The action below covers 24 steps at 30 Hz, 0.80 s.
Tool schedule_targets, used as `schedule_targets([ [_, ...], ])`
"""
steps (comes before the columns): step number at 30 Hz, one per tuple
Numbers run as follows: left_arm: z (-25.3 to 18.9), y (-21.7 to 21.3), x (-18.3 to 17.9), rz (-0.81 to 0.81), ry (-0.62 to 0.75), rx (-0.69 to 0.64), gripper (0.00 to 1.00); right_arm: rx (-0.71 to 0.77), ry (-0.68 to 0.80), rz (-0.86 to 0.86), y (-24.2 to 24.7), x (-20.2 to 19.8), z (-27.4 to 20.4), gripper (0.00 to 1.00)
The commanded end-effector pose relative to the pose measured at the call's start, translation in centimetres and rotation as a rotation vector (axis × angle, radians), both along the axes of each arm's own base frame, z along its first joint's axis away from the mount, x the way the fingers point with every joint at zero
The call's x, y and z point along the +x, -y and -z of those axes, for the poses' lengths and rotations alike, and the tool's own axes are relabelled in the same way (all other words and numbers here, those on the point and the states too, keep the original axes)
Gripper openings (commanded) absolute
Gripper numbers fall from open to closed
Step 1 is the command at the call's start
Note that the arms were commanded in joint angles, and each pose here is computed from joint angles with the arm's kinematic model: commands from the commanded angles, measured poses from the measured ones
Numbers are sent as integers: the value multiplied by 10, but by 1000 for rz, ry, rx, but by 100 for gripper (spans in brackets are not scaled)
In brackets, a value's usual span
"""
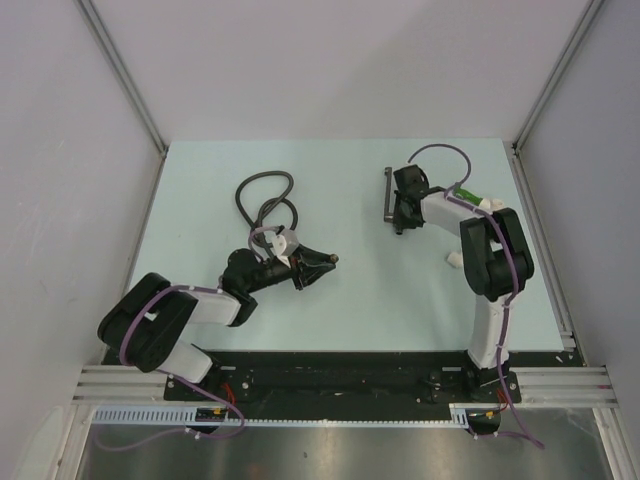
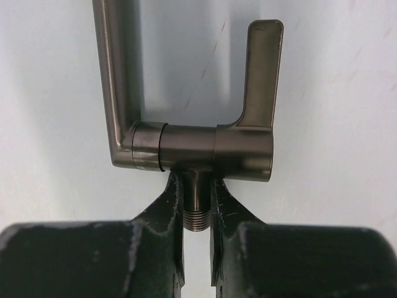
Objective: Install the water faucets
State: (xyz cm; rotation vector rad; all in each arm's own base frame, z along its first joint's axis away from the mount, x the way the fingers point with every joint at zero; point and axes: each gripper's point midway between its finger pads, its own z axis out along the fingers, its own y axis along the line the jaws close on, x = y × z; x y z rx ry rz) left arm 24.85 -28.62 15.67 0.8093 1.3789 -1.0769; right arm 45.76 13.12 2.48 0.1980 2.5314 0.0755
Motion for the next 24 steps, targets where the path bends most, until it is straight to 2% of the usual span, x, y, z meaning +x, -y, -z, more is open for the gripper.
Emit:
schedule_targets([
  [1, -24, 3, 4, 17, 82, -50, 34, -56, -122, -86, -17, -73, -1, 0],
  [5, -28, 1, 2, 14, 89, -59, 34, -16, -195, -67, -25, -139, 11, 0],
  [7, -27, 1, 1, 13, 87, -58, 34, 0, -181, -88, -36, -164, 3, 1],
  [10, -29, 0, -1, 16, 89, -61, 34, 11, -207, -104, -45, -208, 5, 8],
  [13, -29, 1, -2, 23, 87, -65, 34, 24, -242, -133, -53, -240, 6, 25],
  [14, -28, 1, -2, 27, 82, -68, 34, 36, -233, -139, -55, -244, -1, 34],
  [16, -28, 2, -3, 35, 81, -70, 34, 43, -234, -143, -56, -252, -9, 42],
  [20, -32, 2, -6, 41, 86, -82, 34, 121, -147, -153, -58, -250, -44, 61],
  [22, -33, 1, -7, 41, 90, -84, 34, 175, -67, -172, -59, -242, -71, 64],
  [23, -34, 0, -7, 39, 94, -86, 34, 190, -39, -170, -56, -237, -79, 74],
  [24, -33, 0, -7, 38, 93, -84, 34, 227, 14, -184, -57, -232, -94, 78],
])
